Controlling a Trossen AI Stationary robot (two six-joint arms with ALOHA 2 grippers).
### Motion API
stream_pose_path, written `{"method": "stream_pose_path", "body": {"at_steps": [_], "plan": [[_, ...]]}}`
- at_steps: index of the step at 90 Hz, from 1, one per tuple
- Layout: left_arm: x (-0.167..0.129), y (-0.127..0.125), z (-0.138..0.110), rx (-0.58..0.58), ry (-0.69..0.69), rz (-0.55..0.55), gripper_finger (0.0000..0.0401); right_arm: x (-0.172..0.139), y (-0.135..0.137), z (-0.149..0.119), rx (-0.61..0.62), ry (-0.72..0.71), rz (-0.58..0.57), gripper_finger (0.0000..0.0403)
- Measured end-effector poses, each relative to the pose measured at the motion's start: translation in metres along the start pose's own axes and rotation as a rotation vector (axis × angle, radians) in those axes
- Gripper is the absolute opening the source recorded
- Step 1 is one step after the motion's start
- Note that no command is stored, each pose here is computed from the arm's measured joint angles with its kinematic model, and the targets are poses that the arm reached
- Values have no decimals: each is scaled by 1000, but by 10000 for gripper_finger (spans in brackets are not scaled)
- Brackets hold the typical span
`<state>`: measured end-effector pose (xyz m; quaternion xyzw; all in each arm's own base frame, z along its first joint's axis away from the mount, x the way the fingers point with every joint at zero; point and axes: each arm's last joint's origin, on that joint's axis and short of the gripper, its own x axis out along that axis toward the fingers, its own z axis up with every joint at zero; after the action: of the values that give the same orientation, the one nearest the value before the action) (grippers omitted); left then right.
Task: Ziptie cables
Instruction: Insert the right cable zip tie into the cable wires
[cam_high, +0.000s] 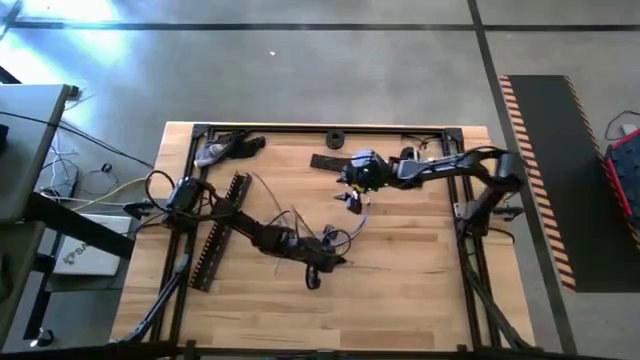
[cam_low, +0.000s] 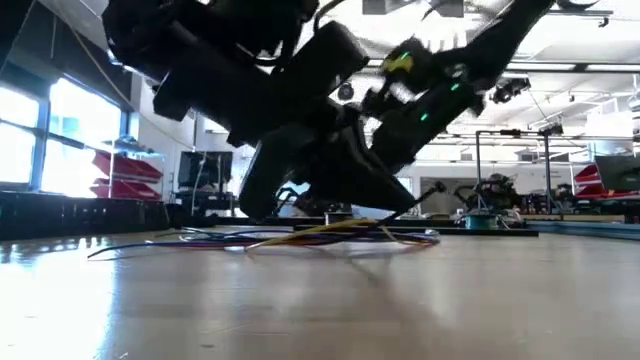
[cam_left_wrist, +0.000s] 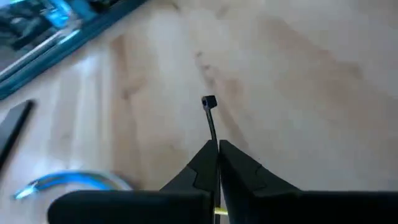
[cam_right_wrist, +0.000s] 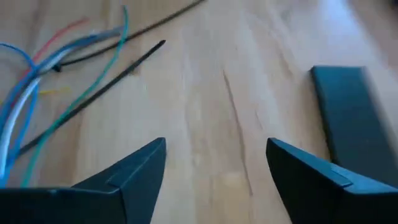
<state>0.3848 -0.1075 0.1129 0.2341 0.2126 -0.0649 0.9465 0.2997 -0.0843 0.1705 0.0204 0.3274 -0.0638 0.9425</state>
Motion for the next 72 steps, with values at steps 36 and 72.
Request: {"method": "stream_pose_path", "body": {"at_steps": [36, 72], "plan": [[-16, -6, -12, -142, -128, 111, 0, -49, 97, -64, -184, -80, 344, 222], [-15, -6, -10, -141, -138, 112, 0, -29, 155, -58, -320, -138, 231, 215]]}}
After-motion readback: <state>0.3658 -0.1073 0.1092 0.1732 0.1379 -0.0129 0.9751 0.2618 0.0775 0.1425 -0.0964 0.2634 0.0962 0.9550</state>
